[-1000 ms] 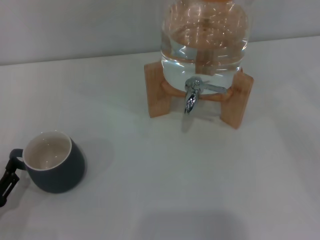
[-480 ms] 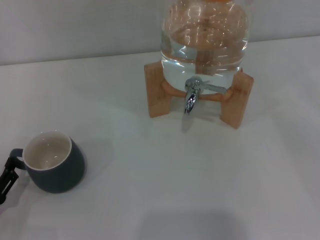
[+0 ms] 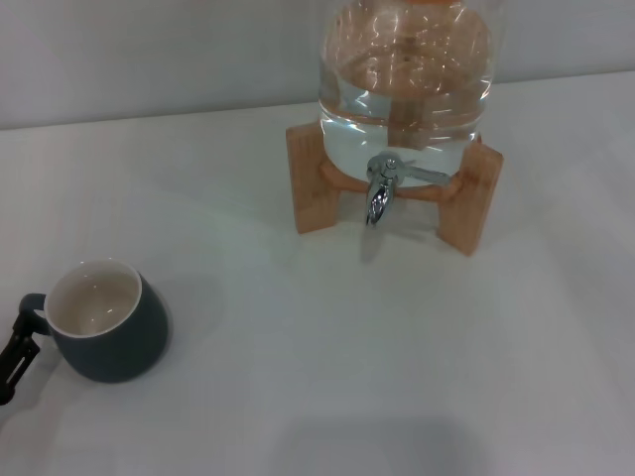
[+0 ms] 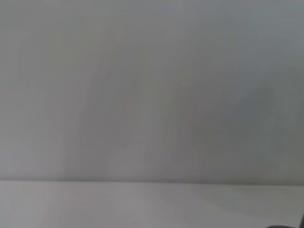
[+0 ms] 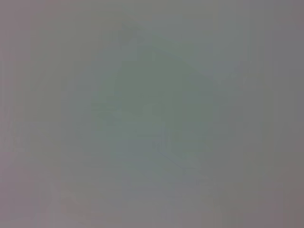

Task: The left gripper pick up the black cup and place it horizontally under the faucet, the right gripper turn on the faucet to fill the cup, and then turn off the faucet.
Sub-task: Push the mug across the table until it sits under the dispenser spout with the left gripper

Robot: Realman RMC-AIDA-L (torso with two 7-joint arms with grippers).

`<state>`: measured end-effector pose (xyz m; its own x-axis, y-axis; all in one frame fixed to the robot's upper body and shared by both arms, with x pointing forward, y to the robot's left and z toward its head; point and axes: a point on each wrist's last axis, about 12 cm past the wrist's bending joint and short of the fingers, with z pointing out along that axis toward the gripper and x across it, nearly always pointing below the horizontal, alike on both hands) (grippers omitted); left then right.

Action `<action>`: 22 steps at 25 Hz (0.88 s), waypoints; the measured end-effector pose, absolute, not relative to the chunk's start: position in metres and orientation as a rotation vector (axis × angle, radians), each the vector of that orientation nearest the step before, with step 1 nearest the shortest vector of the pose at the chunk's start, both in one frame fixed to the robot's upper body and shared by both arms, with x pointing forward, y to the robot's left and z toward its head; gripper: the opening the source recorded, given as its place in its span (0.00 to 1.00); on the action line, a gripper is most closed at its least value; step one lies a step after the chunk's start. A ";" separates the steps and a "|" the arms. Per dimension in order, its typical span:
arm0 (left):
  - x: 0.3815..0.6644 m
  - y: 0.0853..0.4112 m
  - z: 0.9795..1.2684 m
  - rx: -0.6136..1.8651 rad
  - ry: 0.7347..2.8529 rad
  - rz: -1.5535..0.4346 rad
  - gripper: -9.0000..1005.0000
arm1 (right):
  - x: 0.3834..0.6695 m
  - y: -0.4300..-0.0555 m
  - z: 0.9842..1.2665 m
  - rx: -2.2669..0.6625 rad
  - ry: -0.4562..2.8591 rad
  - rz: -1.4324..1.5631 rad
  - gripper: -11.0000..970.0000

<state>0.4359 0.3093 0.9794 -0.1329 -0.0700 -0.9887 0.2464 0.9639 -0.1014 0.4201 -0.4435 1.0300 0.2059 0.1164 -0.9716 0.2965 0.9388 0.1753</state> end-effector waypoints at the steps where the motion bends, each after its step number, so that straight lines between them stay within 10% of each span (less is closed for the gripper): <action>1: 0.436 0.309 0.979 0.137 1.684 -0.274 0.89 | 0.420 -0.443 1.030 0.358 1.366 -0.129 0.88; 22: 0.436 0.308 0.979 0.177 1.682 -0.255 0.89 | 0.418 -0.444 1.030 0.358 1.366 -0.131 0.88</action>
